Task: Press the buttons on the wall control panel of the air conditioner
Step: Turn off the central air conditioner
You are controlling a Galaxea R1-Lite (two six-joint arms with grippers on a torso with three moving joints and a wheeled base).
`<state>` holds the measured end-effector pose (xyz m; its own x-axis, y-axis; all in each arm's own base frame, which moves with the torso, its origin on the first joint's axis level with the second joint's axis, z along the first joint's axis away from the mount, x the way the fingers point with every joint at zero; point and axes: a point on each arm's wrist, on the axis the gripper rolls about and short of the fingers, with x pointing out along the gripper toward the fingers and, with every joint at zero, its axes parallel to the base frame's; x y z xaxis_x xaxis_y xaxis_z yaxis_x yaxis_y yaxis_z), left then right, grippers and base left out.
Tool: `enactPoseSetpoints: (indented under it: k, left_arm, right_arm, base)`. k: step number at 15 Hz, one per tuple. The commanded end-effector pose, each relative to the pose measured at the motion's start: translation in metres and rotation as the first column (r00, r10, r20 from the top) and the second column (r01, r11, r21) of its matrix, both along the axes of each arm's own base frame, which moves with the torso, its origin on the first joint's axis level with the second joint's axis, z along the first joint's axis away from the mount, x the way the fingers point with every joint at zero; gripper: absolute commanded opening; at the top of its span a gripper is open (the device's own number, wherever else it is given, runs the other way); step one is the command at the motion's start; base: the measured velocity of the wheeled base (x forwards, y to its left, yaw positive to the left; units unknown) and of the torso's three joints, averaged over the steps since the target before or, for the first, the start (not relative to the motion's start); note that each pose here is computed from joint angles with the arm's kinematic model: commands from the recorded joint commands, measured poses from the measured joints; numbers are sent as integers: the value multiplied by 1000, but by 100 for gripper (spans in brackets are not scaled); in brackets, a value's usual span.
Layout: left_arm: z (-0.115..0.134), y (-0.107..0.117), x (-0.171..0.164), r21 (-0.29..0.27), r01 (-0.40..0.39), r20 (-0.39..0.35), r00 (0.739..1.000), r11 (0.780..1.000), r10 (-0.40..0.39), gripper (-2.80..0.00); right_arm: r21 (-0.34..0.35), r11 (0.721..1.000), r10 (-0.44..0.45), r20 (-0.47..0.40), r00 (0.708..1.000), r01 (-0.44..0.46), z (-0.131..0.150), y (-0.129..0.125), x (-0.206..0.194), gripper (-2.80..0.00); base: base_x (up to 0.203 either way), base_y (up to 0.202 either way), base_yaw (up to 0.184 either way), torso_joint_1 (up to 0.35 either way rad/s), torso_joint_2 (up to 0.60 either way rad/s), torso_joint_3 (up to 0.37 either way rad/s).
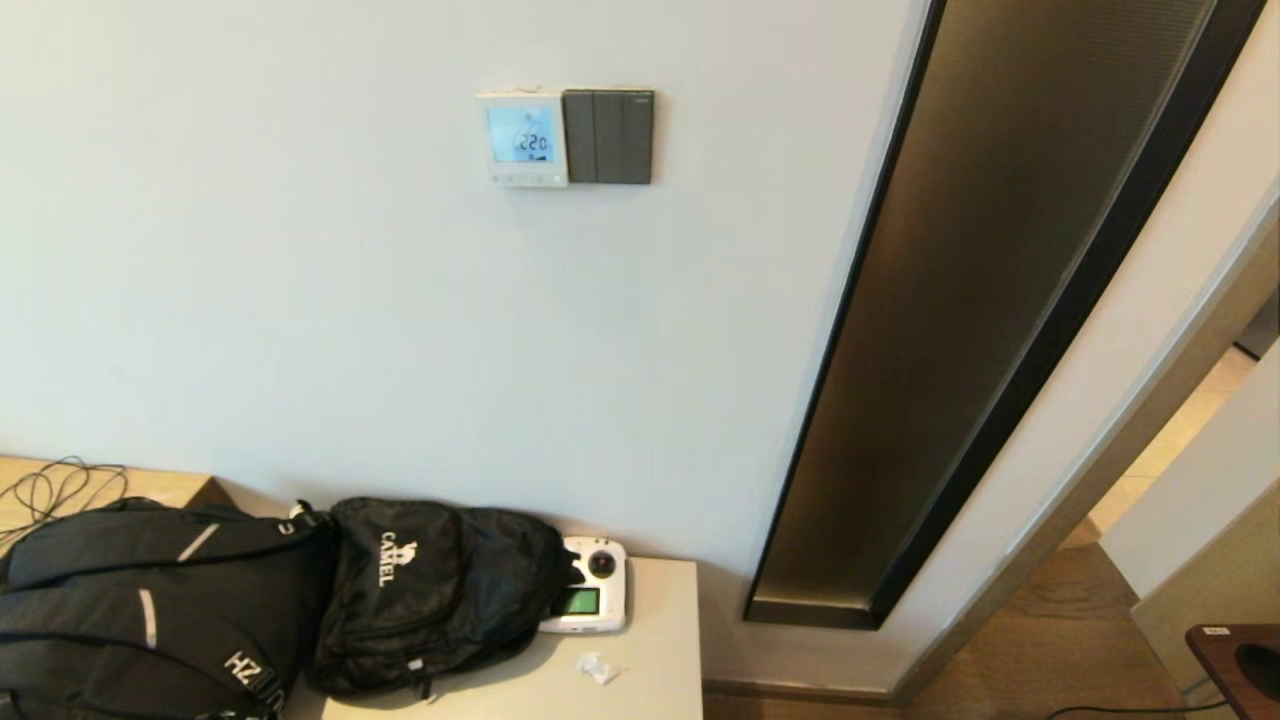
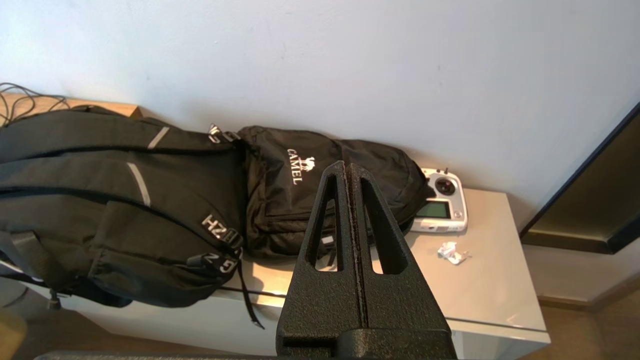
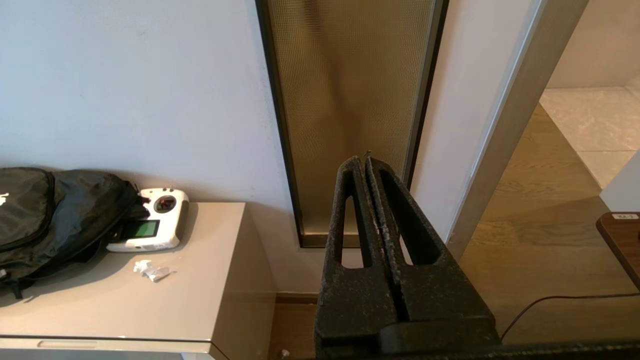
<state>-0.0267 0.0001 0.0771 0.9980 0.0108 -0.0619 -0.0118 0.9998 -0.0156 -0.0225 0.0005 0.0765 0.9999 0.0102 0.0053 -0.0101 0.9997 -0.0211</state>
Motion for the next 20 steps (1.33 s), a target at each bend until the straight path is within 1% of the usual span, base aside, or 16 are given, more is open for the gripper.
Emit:
enactPoseSetpoints:
  k: [1, 5, 8, 15, 16, 18, 20]
  left_arm:
    - [0, 0, 0, -1, -2, -1, 1000, 1000, 2, -280]
    - [0, 0, -1, 10, -7, -3, 1000, 1000, 7, -280]
    - [1, 0, -1, 38, -2, -6, 1000, 999, 2, -280]
    - [2, 0, -1, 42, 1, 6, 1000, 999, -2, -280]
    - [6, 0, -2, 40, 10, 20, 1000, 999, -10, -280]
    - [35, -1, -12, 37, 40, 97, 994, 999, -43, -280]
    - [62, -1, -10, 34, 58, 84, 995, 998, -61, -280]
  right_arm:
    - [0, 1000, 1, -1, 1000, -1, 0, 0, 0, -280]
    - [0, 1000, 1, -1, 1000, -1, 0, 0, 0, -280]
    - [0, 1000, 1, -1, 1000, -1, 0, 0, 0, -280]
    - [0, 1000, 2, -1, 1000, -2, 0, 0, 0, -280]
    - [0, 1000, 2, -2, 1000, -2, 0, 0, 0, -280]
    - [0, 1000, 2, -2, 1000, -2, 0, 0, 0, -280]
    - [0, 1000, 2, -2, 1000, -2, 0, 0, 0, -280]
  base:
    - [0, 0, 0, 0, 0, 0]
    - [0, 0, 0, 0, 0, 0]
    - [0, 0, 0, 0, 0, 0]
    - [0, 0, 0, 0, 0, 0]
    - [0, 0, 0, 0, 0, 0]
    - [0, 0, 0, 0, 0, 0]
    - [0, 0, 0, 0, 0, 0]
